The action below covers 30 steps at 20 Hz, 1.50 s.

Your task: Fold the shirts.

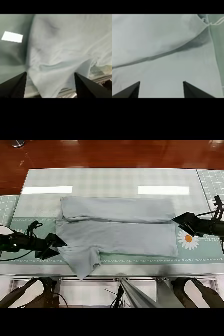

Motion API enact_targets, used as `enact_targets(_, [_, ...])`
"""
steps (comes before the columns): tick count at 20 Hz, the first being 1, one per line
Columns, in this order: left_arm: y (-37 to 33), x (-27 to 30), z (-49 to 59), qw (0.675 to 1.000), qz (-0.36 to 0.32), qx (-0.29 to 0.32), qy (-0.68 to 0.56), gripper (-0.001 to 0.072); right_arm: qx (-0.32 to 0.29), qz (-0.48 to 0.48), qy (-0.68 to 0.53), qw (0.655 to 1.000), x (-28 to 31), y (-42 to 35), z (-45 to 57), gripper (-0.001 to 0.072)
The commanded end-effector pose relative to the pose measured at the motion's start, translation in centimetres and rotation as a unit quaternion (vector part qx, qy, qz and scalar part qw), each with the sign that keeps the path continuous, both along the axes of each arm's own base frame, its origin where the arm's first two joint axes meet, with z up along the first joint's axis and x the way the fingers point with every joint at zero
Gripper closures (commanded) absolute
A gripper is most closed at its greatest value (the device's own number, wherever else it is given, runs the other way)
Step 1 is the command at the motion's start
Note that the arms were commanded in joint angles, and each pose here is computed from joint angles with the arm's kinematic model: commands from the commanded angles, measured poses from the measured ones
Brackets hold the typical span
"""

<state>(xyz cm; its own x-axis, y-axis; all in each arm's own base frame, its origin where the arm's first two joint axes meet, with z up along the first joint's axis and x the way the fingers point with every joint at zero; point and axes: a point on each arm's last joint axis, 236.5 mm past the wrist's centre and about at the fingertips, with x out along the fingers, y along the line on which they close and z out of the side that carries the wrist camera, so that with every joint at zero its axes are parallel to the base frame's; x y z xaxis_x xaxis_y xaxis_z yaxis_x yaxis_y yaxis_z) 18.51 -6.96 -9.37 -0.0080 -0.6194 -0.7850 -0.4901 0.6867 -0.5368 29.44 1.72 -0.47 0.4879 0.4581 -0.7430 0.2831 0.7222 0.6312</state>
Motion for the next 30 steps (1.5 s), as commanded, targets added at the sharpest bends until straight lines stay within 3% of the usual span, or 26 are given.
enact_targets(1, [-1.9, -0.3, -1.3, 1.0, -0.01, 0.001, -0.015, -0.0001, 0.003, -0.015, -0.012, 1.0, 0.4, -0.1, 0.2, 0.0092])
enact_targets(6, [-3.6, -1.7, -1.1, 0.996, -0.079, -0.009, -0.025, 0.0012, -0.024, -0.11, 0.037, 0.993, -2.2, -7.3, -1.1, 0.0092])
enact_targets(7, [-3.8, -1.9, -1.0, 0.995, -0.092, -0.012, -0.028, 0.0232, -0.045, -0.122, 0.099, 0.987, -5.1, -8.8, -2.8, 0.0093])
enact_targets(8, [-3.9, -1.9, -1.0, 0.994, -0.1, -0.014, -0.034, 0.0665, -0.054, -0.127, 0.164, 0.977, -8.1, -9.2, -4.2, 0.0093])
enact_targets(10, [-4.6, -1.3, -0.5, 0.993, -0.1, -0.031, -0.054, 0.0687, -0.059, -0.096, 0.249, 0.962, -12.5, -8.0, -6.3, 0.0093])
enact_targets(13, [-5.5, 0.0, 0.4, 0.993, -0.077, -0.053, -0.073, 0.0687, -0.042, -0.051, 0.287, 0.956, -14.5, -5.1, -7.8, 0.0093])
enact_targets(22, [-5.6, 0.6, 0.4, 0.992, -0.073, -0.054, -0.088, 0.0687, -0.067, 0.012, 0.279, 0.958, -14.2, -3.6, -8.3, 0.0092])
enact_targets(30, [-5.4, 0.9, 0.3, 0.992, -0.073, -0.049, -0.095, 0.0688, 0.024, 0.001, 0.246, 0.969, -10.3, -1.1, -10.0, 0.0093])
